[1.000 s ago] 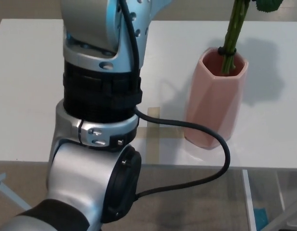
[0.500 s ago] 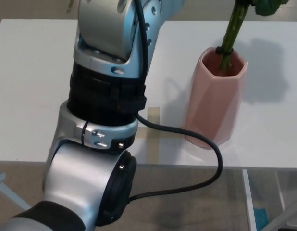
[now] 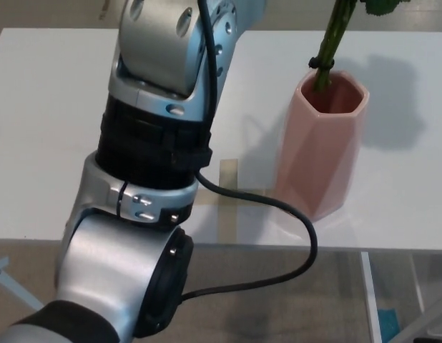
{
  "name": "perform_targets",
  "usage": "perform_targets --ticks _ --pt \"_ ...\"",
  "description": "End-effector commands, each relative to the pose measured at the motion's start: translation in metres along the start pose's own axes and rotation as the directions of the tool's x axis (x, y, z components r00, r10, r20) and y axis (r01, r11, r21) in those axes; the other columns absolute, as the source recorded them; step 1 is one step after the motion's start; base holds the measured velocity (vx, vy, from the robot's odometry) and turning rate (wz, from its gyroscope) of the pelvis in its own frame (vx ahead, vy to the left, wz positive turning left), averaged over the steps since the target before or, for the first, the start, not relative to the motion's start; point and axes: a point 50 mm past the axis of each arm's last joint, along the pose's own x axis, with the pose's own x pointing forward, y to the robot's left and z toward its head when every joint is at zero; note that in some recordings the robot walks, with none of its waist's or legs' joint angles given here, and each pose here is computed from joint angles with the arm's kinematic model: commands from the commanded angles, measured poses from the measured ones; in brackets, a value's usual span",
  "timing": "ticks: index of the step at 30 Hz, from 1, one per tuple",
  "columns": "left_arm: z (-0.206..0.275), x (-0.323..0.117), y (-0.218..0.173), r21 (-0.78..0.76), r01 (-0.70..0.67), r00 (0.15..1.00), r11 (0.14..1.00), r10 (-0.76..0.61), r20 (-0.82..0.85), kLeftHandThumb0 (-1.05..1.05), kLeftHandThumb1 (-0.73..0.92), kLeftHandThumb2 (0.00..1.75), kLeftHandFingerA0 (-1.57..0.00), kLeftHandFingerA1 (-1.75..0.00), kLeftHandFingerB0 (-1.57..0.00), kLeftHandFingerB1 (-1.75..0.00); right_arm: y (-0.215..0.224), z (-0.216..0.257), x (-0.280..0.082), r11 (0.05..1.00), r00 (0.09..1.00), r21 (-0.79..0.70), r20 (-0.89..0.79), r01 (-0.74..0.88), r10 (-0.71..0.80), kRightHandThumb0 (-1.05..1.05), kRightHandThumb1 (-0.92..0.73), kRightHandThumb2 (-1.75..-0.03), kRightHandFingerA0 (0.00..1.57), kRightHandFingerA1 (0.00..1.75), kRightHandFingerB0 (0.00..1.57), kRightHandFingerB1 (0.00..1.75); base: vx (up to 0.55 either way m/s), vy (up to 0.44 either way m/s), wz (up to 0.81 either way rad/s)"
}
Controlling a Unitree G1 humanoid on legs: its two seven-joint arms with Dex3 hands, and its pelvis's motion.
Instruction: Use the left hand to pick up the rose and then lift and insert it into the pink vase.
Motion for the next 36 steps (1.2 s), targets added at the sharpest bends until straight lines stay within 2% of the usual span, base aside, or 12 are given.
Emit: perform_targets --ticks 1,14,18,20,27,30,36 --pt "-0.005 0.000 0.001 0.018 -0.014 1.000 1.000 0.013 0.014 -0.20 0.80 0.68 -0.96 -1.45 -0.81 -0.82 -0.002 -0.003 0.000 1.000 1.000 0.005 -0.013 0.000 0.001 -0.25 -0.55 -0.54 0.74 0.51 0.66 0.48 0.00 0.000 0.00" --pt "-0.012 0.001 -0.007 -0.009 0.009 1.000 1.000 -0.010 -0.004 -0.19 0.81 0.68 -0.97 -1.43 -0.82 -0.88 -0.001 0.000 0.000 1.000 1.000 0.006 -0.005 -0.003 0.003 -0.24 -0.55 -0.54 0.75 0.52 0.65 0.47 0.00 0.000 0.00" --pt "-0.016 0.001 -0.010 -0.003 0.006 1.000 1.000 -0.006 -0.014 -0.18 0.83 0.65 -0.94 -1.42 -0.81 -0.87 -0.001 0.001 0.000 1.000 1.000 0.015 -0.006 -0.007 0.007 -0.26 -0.55 -0.54 0.74 0.52 0.65 0.48 0.00 0.000 0.00" --pt "-0.020 0.000 -0.013 0.006 0.006 1.000 1.000 -0.006 -0.022 -0.18 0.82 0.66 -0.87 -1.45 -0.81 -0.86 0.000 0.001 0.000 1.000 1.000 0.018 -0.004 -0.011 0.011 -0.26 -0.55 -0.54 0.74 0.52 0.65 0.48 0.00 0.000 0.00" --pt "-0.023 -0.001 -0.016 -0.001 0.018 1.000 1.000 -0.018 -0.022 -0.19 0.81 0.67 -0.87 -1.49 -0.82 -0.79 0.000 0.004 0.001 1.000 1.000 0.019 0.008 -0.013 0.013 -0.25 -0.55 -0.54 0.74 0.52 0.66 0.48 0.00 0.000 0.00" --pt "-0.026 -0.001 -0.017 -0.005 0.024 0.999 1.000 -0.024 -0.027 -0.19 0.81 0.68 -0.94 -1.46 -0.82 -0.78 0.000 0.005 0.001 1.000 1.000 0.015 0.015 -0.017 0.017 -0.26 -0.55 -0.55 0.75 0.52 0.66 0.48 0.00 0.000 0.00" --pt "-0.032 -0.002 -0.019 -0.011 0.030 0.999 0.999 -0.031 -0.034 -0.19 0.81 0.67 -0.91 -1.46 -0.84 -0.81 0.001 0.007 0.001 1.000 1.000 0.013 0.024 -0.021 0.021 -0.27 -0.55 -0.55 0.75 0.52 0.66 0.48 0.00 0.000 0.00"
